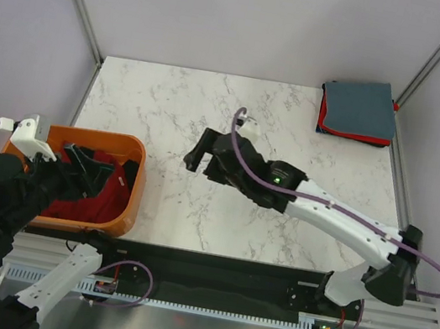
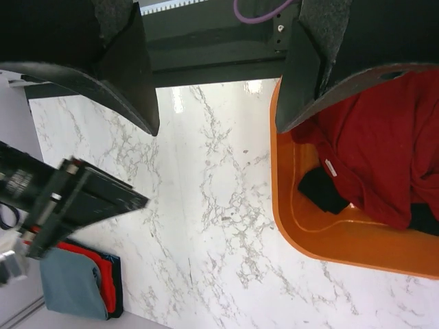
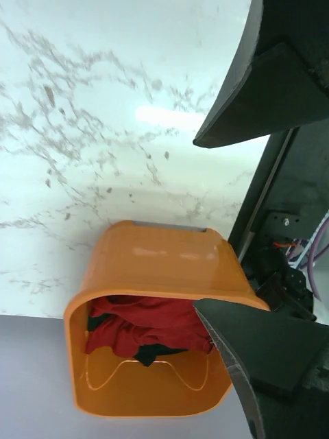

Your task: Fold and stack the t-shirts

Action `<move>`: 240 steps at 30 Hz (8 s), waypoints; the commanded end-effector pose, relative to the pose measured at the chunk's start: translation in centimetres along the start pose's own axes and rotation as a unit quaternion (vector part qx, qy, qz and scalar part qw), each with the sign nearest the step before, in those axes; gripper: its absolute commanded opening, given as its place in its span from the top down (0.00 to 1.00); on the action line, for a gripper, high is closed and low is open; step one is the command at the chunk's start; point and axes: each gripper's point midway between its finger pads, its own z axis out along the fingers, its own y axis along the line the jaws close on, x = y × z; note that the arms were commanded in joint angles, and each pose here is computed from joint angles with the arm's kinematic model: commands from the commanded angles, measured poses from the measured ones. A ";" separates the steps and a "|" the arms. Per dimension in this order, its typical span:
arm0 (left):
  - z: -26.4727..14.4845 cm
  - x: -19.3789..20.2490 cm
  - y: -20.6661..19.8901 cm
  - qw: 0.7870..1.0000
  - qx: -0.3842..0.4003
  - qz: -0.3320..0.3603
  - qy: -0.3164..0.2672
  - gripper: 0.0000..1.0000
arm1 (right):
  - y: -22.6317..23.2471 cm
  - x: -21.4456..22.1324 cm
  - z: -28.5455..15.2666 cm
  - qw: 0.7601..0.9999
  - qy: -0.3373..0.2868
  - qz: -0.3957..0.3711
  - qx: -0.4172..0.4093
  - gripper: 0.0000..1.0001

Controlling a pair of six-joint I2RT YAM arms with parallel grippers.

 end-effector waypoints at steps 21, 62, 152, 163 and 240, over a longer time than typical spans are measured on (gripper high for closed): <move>18.2 6.1 14.7 0.938 -0.318 -0.028 0.133 0.05 | -12.9 6.7 -6.4 0.990 0.091 -0.099 0.033 0.02; 7.3 -19.5 -5.3 0.965 0.070 -0.110 -0.226 0.98 | -8.4 -0.6 -10.1 0.992 0.000 -0.122 0.006 0.02; 34.8 6.6 -8.3 0.944 -0.047 0.141 0.295 0.00 | -23.9 6.9 3.1 0.970 0.101 -0.093 0.201 0.14; 28.6 3.5 -9.1 0.962 -0.010 0.116 0.248 0.00 | -25.2 9.8 6.8 0.961 0.149 -0.099 0.210 0.25; 21.0 33.7 -6.5 0.923 -0.018 0.056 0.380 0.34 | -28.0 -4.4 -12.5 0.963 -0.059 -0.023 0.262 1.00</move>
